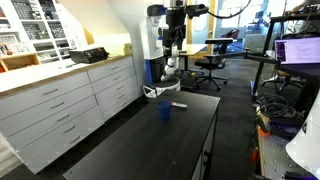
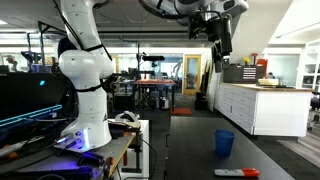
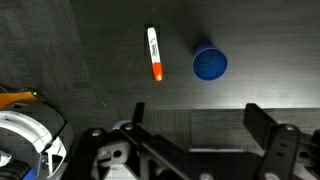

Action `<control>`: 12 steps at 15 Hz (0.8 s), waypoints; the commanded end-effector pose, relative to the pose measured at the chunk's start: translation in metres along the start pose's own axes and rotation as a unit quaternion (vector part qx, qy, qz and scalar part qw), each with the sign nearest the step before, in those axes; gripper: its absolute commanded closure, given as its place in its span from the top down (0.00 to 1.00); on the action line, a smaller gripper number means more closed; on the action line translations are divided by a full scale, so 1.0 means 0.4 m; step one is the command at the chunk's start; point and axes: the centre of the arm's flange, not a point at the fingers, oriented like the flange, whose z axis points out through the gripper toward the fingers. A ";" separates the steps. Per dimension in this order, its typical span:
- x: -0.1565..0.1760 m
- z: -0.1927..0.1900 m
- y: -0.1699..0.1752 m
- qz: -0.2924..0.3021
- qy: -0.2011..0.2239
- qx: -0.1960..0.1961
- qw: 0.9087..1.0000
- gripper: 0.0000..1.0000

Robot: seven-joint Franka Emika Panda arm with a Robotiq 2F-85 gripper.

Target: Put the marker in the cup

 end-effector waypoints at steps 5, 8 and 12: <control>0.024 0.071 0.065 -0.036 -0.005 0.009 0.999 1.00; 0.028 0.109 0.075 -0.038 -0.009 0.000 0.999 1.00; 0.036 0.167 0.084 -0.039 -0.005 -0.015 0.999 1.00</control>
